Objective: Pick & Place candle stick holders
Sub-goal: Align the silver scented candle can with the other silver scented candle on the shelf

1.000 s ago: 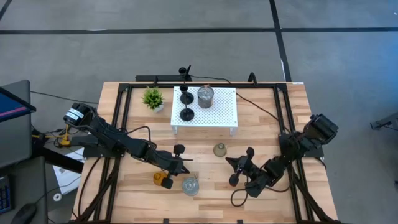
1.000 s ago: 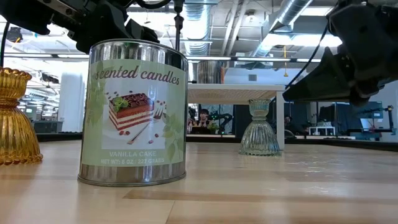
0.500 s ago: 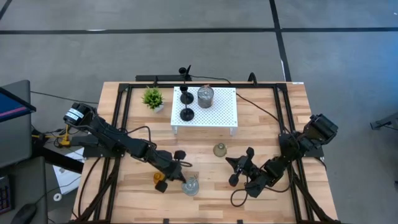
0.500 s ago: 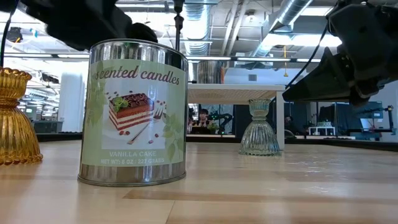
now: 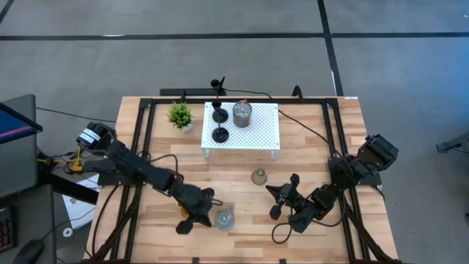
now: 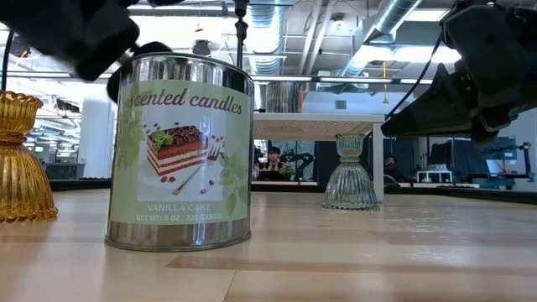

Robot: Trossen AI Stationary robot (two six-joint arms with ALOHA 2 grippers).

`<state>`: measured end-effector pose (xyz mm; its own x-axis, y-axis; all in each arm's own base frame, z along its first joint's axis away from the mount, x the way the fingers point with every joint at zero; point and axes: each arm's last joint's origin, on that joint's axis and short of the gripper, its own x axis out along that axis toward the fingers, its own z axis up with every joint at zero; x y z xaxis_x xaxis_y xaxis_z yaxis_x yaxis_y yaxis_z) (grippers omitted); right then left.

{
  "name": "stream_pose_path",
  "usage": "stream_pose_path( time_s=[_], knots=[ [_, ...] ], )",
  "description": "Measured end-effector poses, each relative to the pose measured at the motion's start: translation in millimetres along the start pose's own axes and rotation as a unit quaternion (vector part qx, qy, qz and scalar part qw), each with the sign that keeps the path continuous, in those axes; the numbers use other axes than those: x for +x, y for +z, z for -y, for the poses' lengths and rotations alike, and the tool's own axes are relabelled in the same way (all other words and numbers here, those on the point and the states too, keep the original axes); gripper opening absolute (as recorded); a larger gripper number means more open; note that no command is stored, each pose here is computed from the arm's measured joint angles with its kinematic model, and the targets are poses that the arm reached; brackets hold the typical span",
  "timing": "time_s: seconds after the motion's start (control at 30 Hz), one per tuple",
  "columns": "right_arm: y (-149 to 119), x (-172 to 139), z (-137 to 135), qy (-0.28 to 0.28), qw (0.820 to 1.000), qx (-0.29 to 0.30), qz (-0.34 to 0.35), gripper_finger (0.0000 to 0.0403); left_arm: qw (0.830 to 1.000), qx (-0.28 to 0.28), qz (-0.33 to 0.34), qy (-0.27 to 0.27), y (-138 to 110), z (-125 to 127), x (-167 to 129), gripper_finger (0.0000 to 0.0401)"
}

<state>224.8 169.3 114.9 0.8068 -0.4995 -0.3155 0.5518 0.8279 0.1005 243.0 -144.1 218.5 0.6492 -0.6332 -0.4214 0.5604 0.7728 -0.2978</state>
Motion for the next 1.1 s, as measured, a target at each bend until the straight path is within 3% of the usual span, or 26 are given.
stream_pose_path(
  time_s=[0.2,0.47,0.77,1.1],
  knots=[
    [0.0,0.0,0.1,0.000,1.000,-0.002,0.000,0.0001,0.999,-0.006,0.004,0.054,-11.9,16.1,17.7,0.0005],
    [0.0,0.0,0.2,0.000,1.000,-0.006,0.000,0.0001,0.997,0.000,0.055,0.054,-18.8,29.4,41.3,0.0005],
    [0.0,-0.1,0.2,0.000,1.000,-0.007,-0.001,0.0001,0.983,-0.010,0.106,0.149,-20.1,12.2,53.0,0.0005],
    [-0.1,-0.3,0.1,0.000,1.000,-0.007,-0.001,0.0001,0.970,-0.020,0.134,0.204,-9.9,-24.2,47.6,0.0005]
  ],
)
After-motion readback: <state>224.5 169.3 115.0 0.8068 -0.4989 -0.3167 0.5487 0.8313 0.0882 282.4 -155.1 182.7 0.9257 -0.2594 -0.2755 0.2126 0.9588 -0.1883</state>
